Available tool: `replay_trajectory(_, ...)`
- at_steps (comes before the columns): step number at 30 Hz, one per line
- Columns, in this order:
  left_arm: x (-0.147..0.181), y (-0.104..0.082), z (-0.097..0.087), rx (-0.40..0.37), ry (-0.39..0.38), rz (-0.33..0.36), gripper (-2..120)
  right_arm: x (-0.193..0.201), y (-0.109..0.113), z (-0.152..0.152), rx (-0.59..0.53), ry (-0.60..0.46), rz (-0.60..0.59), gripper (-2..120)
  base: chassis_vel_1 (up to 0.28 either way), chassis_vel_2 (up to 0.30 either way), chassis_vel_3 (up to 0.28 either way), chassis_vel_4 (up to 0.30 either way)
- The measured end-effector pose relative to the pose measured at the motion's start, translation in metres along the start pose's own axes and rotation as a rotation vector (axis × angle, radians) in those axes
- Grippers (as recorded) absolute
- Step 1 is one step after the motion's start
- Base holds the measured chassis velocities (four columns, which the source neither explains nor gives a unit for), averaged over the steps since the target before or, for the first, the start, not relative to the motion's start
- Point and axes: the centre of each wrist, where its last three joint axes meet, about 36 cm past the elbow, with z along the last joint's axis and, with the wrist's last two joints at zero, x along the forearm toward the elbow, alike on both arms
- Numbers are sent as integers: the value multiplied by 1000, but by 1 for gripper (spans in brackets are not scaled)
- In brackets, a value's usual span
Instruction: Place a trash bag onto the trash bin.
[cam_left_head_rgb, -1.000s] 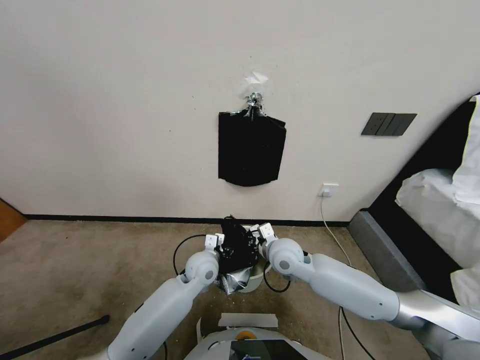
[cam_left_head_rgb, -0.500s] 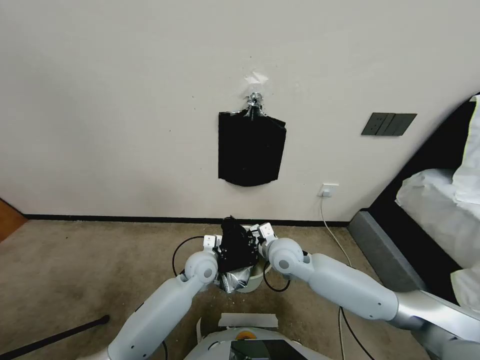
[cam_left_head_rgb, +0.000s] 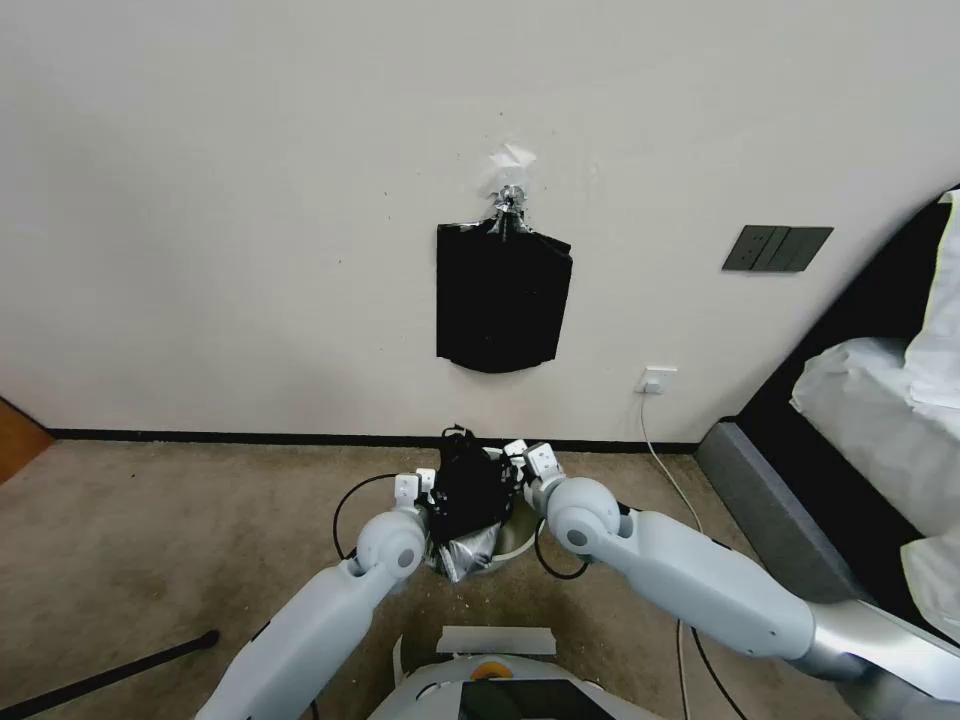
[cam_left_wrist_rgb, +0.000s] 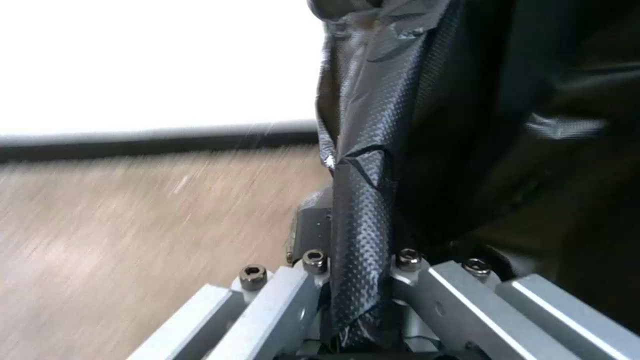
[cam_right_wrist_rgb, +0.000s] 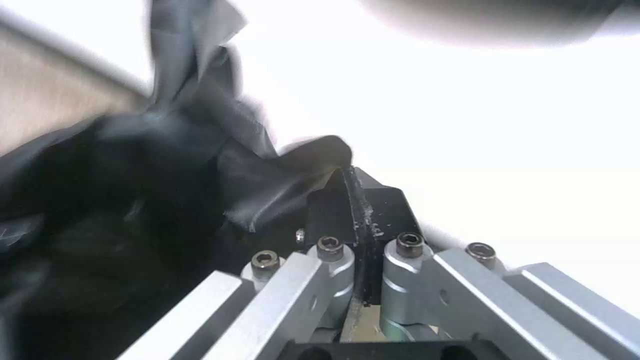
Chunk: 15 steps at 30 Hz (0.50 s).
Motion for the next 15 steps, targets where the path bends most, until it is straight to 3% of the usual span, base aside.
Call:
replay_trajectory(5, 14, 6, -6, 19, -129, 89, 1, 5, -28, -17, 38, -96, 28, 0, 0, 0, 0, 0)
replay_trajectory(9, 21, 10, -16, 48, -213, 155, 1, 10, -53, -31, 60, -109, 77, 0, 0, 0, 0, 0)
replay_trajectory(15, 23, 18, -20, 47, -320, 197, 1, 34, -82, -40, 63, -92, 96, 0, 0, 0, 0, 0)
